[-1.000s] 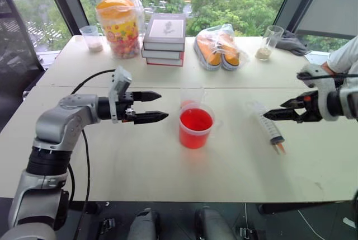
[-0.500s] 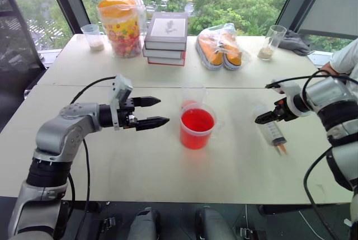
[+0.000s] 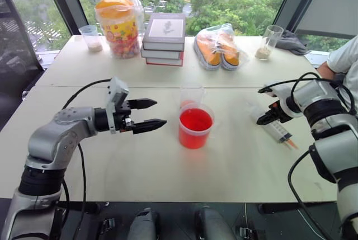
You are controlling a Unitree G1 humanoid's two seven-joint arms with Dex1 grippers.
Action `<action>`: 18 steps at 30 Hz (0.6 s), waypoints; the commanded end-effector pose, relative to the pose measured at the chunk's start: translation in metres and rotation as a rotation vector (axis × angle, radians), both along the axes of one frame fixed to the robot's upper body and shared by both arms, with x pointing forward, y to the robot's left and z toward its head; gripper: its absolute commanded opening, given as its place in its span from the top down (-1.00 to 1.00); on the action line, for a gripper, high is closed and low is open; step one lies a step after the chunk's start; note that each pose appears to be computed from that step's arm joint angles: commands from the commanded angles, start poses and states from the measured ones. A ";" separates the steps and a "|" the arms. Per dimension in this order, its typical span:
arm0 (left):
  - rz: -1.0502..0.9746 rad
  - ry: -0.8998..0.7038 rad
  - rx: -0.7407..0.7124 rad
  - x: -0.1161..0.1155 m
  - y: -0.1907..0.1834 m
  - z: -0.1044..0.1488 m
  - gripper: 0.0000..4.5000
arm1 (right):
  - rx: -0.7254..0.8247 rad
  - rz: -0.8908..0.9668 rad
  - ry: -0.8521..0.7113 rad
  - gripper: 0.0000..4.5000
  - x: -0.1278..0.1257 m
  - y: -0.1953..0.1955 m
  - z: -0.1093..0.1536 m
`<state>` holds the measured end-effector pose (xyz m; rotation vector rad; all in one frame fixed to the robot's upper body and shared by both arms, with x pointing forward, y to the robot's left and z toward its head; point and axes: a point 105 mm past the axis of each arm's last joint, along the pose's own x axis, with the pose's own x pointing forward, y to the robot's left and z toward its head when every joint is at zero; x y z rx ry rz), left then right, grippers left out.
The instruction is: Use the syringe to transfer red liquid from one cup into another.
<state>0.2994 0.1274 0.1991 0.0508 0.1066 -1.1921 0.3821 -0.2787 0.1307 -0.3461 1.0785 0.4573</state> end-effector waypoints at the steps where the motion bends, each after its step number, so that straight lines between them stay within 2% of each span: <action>1: -0.003 -0.060 -0.008 -0.001 0.001 0.016 -1.00 | 0.027 0.014 -0.060 0.39 0.009 0.010 0.017; 6: -0.007 -0.075 -0.006 0.000 0.005 0.024 -1.00 | 0.119 0.015 -0.253 0.39 0.018 0.022 0.072; 9: -0.005 -0.085 -0.018 0.005 0.006 0.032 -1.00 | 0.295 0.127 -0.506 0.39 0.014 0.058 0.132; 12: -0.015 -0.079 -0.029 0.009 0.003 0.036 -1.00 | 0.572 0.159 -0.813 0.39 0.001 0.093 0.194; 15: -0.026 -0.060 -0.030 0.012 0.007 0.036 -1.00 | 0.693 0.160 -0.931 0.39 -0.013 0.111 0.211; 18: -0.042 -0.065 -0.029 0.019 0.003 0.043 -1.00 | 0.982 0.334 -1.117 0.39 -0.055 0.139 0.236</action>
